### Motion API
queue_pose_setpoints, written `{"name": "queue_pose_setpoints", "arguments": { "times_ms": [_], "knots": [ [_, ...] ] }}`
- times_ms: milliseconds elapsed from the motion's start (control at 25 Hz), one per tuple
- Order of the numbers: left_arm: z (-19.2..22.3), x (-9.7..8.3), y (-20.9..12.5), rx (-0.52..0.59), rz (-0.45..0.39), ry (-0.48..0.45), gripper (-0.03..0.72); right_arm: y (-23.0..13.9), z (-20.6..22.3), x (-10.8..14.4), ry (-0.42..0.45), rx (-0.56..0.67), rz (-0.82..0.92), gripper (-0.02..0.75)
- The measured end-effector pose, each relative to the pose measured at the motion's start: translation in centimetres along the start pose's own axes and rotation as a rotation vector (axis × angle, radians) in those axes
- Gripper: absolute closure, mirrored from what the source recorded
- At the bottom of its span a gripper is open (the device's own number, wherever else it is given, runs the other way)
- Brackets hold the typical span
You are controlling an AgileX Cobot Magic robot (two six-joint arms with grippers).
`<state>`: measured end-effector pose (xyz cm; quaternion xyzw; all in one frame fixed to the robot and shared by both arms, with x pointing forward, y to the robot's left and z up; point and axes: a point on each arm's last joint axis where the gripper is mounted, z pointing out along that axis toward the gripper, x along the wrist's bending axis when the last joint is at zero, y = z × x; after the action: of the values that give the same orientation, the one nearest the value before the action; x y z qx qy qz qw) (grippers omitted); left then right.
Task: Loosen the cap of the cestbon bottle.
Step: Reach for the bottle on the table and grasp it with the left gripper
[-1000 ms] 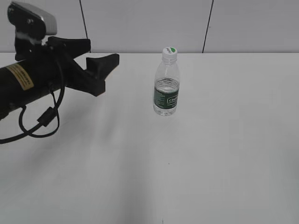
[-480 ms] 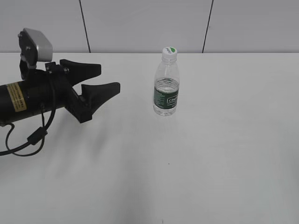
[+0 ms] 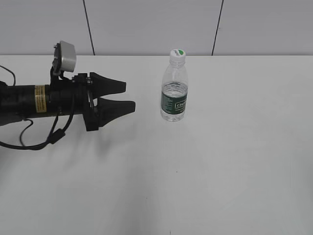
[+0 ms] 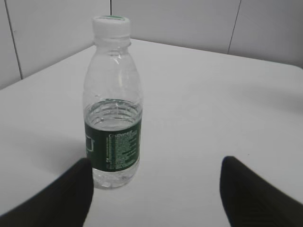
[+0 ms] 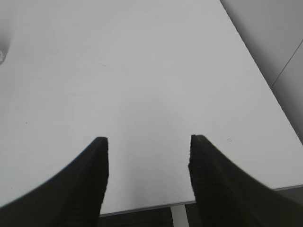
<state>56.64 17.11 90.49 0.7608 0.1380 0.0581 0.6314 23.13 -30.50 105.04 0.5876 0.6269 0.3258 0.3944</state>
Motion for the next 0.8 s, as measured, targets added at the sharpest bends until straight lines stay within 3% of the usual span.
{"name": "queue_pose_setpoints", "arguments": {
  "times_ms": [240, 560, 800],
  "knots": [
    [1.4, 2.4, -0.3, -0.009, -0.044, -0.008, 0.192, 0.0, 0.0, 0.0, 0.0, 0.0, 0.0, 0.312],
    [1.7, 3.0, 0.3, -0.027, -0.027, 0.001, 0.192, 0.0, 0.0, 0.0, 0.0, 0.0, 0.0, 0.312],
    [2.1, 3.7, 0.9, 0.038, 0.014, -0.029, 0.192, 0.0, 0.0, 0.0, 0.0, 0.0, 0.0, 0.312]
  ]
}}
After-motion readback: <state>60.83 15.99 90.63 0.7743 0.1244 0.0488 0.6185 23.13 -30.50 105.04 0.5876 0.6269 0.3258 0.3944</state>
